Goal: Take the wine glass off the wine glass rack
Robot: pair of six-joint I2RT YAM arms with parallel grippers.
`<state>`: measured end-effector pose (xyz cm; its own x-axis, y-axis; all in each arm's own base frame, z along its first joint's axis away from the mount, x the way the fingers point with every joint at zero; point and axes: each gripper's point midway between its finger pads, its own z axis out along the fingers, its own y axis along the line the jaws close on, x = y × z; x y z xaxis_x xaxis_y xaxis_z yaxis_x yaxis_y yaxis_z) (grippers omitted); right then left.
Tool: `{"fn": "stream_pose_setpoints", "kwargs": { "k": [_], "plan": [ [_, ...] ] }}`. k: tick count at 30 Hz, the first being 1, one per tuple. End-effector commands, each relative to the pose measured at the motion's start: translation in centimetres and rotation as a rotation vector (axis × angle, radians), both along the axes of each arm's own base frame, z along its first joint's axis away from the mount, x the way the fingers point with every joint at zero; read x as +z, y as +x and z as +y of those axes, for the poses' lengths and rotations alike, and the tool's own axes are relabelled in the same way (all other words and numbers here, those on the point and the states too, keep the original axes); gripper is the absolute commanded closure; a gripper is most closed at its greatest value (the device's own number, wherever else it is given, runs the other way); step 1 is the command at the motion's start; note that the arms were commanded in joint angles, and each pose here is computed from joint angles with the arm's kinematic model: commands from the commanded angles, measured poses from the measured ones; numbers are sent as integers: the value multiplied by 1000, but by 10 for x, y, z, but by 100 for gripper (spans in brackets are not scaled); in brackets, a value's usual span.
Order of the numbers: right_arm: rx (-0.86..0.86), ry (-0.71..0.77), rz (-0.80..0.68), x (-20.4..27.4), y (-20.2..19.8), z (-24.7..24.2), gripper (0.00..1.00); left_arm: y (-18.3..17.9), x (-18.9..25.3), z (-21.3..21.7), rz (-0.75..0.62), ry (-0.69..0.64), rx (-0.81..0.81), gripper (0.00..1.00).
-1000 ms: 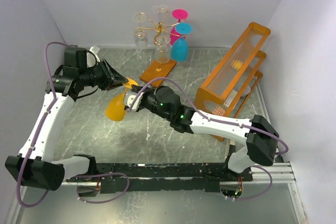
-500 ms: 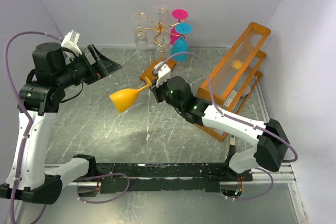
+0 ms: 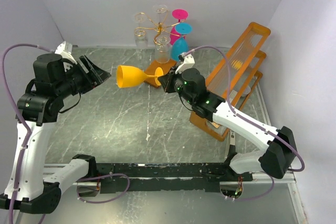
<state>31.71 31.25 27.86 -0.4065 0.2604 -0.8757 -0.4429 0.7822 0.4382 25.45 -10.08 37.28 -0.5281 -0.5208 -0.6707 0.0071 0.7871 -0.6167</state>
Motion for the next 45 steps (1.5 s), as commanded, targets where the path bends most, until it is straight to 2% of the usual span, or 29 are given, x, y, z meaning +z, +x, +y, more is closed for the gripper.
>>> {"fn": "stream_pose_setpoints", "kwargs": {
  "k": [1,6,14,18,22,24,26,29,30,32,35,39,41,45],
  "plan": [
    [2,124,-50,33,0,1,100,4,-10,-15,24,-64,-59,32],
    [32,156,-70,46,-2,7,100,5,-14,-33,9,-148,-141,38],
    [84,208,-103,54,-13,8,100,14,-26,-39,68,-159,-164,48],
    [107,226,-131,58,-15,11,100,17,-32,-47,94,-196,-189,62],
    [110,229,-136,50,-16,11,100,20,-37,-45,122,-192,-170,88],
    [105,214,-133,47,-13,12,100,21,-39,-37,136,-158,-125,93],
    [86,161,-104,34,-9,11,79,24,-40,-24,141,-107,-61,93],
    [57,94,-111,38,-1,7,44,27,-42,-5,160,-19,25,93],
    [46,72,-115,39,1,5,35,29,-44,3,172,23,54,93],
    [32,30,-127,41,4,0,25,33,-51,21,211,126,109,93],
    [16,-19,-144,46,5,-7,20,44,-61,49,272,289,175,93],
    [11,-37,-162,56,3,-12,20,73,-76,83,321,466,210,93],
    [16,-35,-166,60,2,-12,20,88,-87,101,358,510,236,93],
    [37,-36,-161,62,-2,-11,20,118,-107,128,404,518,273,93]
  ]
}}
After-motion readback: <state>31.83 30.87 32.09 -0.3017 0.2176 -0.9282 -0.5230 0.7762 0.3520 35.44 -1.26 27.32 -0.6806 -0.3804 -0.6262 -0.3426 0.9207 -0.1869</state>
